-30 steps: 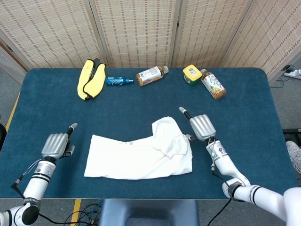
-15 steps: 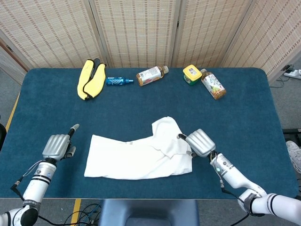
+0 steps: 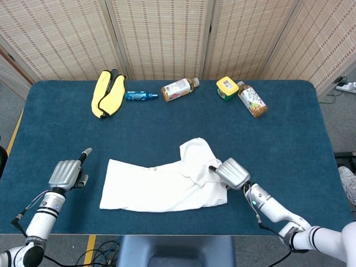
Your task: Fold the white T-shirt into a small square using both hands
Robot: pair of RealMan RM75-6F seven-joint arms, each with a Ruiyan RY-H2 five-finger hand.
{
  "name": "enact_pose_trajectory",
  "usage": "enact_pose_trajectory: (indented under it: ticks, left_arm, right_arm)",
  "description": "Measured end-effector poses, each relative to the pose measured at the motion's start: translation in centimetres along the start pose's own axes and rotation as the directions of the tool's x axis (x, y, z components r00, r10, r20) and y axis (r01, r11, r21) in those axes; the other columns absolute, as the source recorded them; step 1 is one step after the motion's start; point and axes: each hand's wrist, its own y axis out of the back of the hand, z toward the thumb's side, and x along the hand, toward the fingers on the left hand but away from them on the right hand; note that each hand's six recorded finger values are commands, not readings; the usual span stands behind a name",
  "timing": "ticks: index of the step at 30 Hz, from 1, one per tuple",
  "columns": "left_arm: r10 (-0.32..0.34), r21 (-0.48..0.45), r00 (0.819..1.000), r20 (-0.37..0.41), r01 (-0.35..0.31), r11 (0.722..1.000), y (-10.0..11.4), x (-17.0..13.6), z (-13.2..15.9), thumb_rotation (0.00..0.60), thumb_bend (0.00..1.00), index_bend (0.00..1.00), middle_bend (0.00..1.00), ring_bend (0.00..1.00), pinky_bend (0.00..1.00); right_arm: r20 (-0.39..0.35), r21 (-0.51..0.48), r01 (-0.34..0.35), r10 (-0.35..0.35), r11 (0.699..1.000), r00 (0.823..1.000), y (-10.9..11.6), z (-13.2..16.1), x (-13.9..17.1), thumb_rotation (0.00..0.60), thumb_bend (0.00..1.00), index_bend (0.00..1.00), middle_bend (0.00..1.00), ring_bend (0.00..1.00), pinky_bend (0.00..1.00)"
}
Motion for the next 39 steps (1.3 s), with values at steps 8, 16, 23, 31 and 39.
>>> enact_pose_trajectory:
  ticks: [8, 16, 23, 31, 39]
  left_arm:
    - [0.004, -0.003, 1.000, -0.007, -0.004, 1.000, 0.1, 0.0, -0.4, 0.600, 0.45, 0.00, 0.92, 0.85, 0.97]
    - [0.003, -0.003, 1.000, -0.007, -0.003, 1.000, 0.1, -0.1, -0.6, 0.600, 0.45, 0.00, 0.92, 0.85, 0.97]
    - [-0.001, -0.003, 1.000, -0.002, 0.001, 1.000, 0.0, 0.0, -0.4, 0.600, 0.45, 0.00, 0.92, 0.85, 0.97]
    - [0.007, -0.002, 1.000, -0.005, -0.007, 1.000, 0.2, 0.0, -0.4, 0.600, 0.45, 0.00, 0.92, 0.85, 0.97]
    - [0.008, -0.005, 1.000, -0.012, -0.009, 1.000, 0.1, -0.2, -0.7, 0.600, 0.45, 0.00, 0.92, 0.85, 0.97]
  right_arm:
    - [0.006, -0.010, 0.031, -0.031, 0.999, 1.000, 0.2, 0.2, -1.3, 0.600, 0.35, 0.49, 0.93, 0.98, 1.00]
    - [0.024, -0.061, 0.033, -0.031, 0.998, 0.999, 0.8, -0.3, -1.7, 0.600, 0.36, 0.52, 0.93, 0.98, 1.00]
    - [0.030, -0.073, 0.012, -0.010, 0.997, 0.999, 0.9, -0.5, -1.7, 0.600, 0.39, 0.52, 0.93, 0.98, 1.00]
    - [0.072, -0.165, 0.093, -0.082, 0.982, 0.994, 2.2, -0.4, -3.1, 0.600, 0.53, 0.59, 0.95, 0.99, 1.00]
    - [0.207, -0.296, 0.179, -0.120, 0.938, 0.971, 3.3, -1.5, -5.8, 0.600, 0.53, 0.59, 0.95, 0.99, 1.00]
